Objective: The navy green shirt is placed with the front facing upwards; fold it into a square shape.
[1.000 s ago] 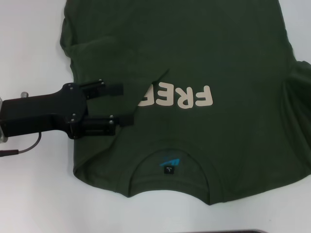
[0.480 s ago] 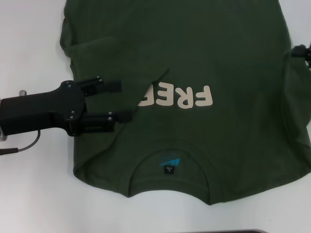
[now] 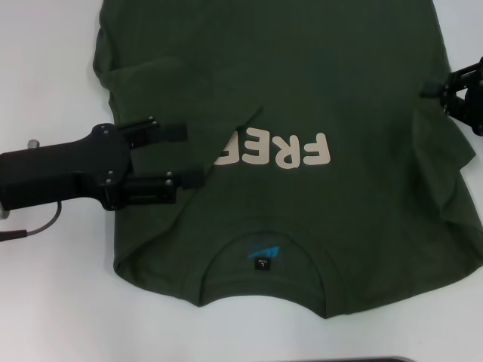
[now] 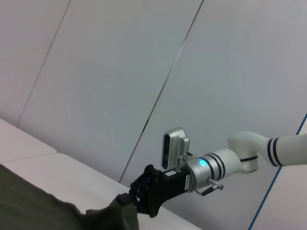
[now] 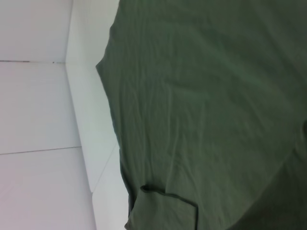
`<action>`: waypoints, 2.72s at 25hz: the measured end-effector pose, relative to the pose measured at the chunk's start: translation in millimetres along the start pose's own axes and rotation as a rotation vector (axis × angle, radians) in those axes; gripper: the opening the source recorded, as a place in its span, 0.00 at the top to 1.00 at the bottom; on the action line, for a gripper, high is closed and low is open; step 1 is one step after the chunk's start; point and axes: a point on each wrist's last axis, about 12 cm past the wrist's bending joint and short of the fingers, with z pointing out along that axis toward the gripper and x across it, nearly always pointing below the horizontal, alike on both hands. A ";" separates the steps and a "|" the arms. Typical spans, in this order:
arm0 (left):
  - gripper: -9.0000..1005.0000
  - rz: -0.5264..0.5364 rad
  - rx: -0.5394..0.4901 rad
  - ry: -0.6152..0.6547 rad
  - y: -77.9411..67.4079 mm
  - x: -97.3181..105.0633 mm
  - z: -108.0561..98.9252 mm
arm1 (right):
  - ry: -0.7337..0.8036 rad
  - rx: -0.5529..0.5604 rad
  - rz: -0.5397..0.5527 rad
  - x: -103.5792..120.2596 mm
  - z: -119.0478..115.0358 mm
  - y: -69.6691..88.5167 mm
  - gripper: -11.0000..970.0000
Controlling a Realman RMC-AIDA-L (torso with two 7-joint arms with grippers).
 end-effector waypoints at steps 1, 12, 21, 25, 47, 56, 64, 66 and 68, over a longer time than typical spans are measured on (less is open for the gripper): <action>0.10 0.000 0.000 -0.001 -0.1 0.0 -0.1 | -0.002 0.001 0.000 0.7 1.2 -1.1 0.98; 0.10 0.002 -0.030 -0.025 1.8 -1.6 -5.0 | 0.003 -0.054 -0.030 0.6 20.2 13.2 0.60; 0.10 0.004 -0.035 -0.027 2.2 -2.0 -6.4 | 0.037 0.027 -0.016 -2.9 22.5 15.2 0.51; 0.10 0.006 -0.035 -0.025 2.2 -2.0 -6.6 | 0.035 0.066 -0.022 -3.8 20.9 11.4 0.51; 0.10 -0.055 -0.057 -0.027 3.1 -8.6 -11.4 | 0.108 0.298 -0.250 -25.9 -18.3 28.7 0.40; 0.10 -0.088 -0.067 -0.036 4.4 -14.9 -12.2 | 0.165 0.386 -0.320 -16.6 6.5 20.4 0.40; 0.10 -0.097 -0.066 -0.040 4.2 -14.3 -11.6 | 0.168 0.394 -0.325 -14.8 11.6 18.3 0.41; 0.10 -0.098 -0.065 -0.040 4.2 -14.2 -11.5 | 0.171 0.393 -0.324 -13.8 12.9 17.9 0.41; 0.10 -0.099 -0.065 -0.041 4.2 -14.0 -11.4 | 0.174 0.391 -0.323 -12.5 14.5 17.4 0.41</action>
